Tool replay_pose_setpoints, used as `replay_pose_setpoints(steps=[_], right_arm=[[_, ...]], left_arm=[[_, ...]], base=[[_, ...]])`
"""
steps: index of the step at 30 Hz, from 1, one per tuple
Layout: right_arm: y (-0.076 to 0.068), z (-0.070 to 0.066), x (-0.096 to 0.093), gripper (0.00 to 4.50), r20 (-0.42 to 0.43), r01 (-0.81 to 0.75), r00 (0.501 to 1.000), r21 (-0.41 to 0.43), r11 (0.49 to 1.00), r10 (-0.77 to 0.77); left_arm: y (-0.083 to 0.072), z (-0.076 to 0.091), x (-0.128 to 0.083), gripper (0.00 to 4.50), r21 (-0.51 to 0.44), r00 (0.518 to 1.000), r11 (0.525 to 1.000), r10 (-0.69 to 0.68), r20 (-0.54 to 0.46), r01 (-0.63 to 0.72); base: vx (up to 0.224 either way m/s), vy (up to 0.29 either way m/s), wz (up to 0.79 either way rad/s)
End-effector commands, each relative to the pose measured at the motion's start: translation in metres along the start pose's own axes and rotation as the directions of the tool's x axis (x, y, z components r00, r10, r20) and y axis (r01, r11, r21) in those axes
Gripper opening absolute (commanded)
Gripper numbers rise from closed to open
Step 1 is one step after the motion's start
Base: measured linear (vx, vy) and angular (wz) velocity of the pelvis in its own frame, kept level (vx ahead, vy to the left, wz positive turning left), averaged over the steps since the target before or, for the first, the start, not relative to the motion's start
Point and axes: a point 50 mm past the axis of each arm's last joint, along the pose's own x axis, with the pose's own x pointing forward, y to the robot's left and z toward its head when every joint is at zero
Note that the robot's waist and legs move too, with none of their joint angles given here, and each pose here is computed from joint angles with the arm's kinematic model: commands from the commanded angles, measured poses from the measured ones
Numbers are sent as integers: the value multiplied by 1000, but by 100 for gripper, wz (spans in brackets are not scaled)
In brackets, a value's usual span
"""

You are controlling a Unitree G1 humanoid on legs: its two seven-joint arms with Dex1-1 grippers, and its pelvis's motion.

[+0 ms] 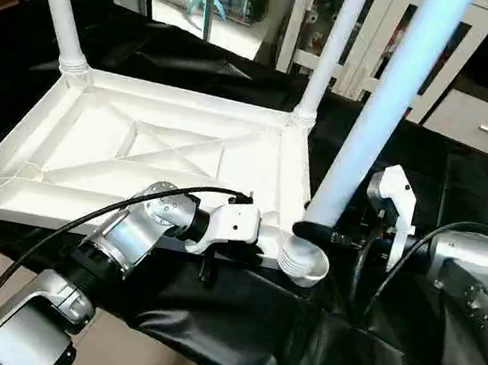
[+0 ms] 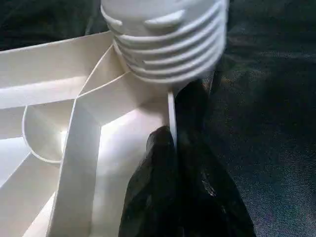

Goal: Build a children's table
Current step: Rotate table base

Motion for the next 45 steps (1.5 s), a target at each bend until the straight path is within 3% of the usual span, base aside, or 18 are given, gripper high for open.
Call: replay_pose_setpoints(steps=[1, 8, 14, 18, 27, 32, 38, 45], right_arm=[[0, 8, -5, 181, 32, 32, 999, -54, 998, -30], [0, 7, -13, 181, 28, 110, 994, -192, 975, -107], [1, 1, -14, 181, 5, 121, 993, -203, 972, -122], [5, -9, -15, 181, -69, 71, 994, -210, 975, -87], [5, -16, -14, 181, -84, 65, 993, -191, 980, -82], [-2, -21, -5, 181, -12, 107, 994, -71, 992, -109], [-5, -21, 1, 181, 1, 95, 996, -31, 995, -95], [-10, -35, 0, 181, -42, 103, 994, 1, 995, -102]], left_arm=[[-5, -11, -1, 0, -41, 999, 999, 16, -28, -17], [-7, -7, -2, 0, -41, 1000, 999, 21, -3, -21], [-8, -7, -2, 0, -39, 1000, 999, 11, -3, -11], [-7, -6, -2, 0, -35, 1000, 999, 13, -8, -14], [-8, -7, -3, 0, -36, 1000, 999, 11, -13, -12], [-7, -6, -3, 0, -35, 1000, 999, 8, -12, -9], [-7, -6, -2, 0, -32, 1000, 999, 3, -13, -4], [-9, -6, -2, 0, -35, 1000, 999, 5, -13, -6]], base=[[0, 0, 0], [0, 0, 0], [0, 0, 0], [0, 0, 0], [0, 0, 0], [0, 0, 0], [0, 0, 0], [0, 0, 0]])
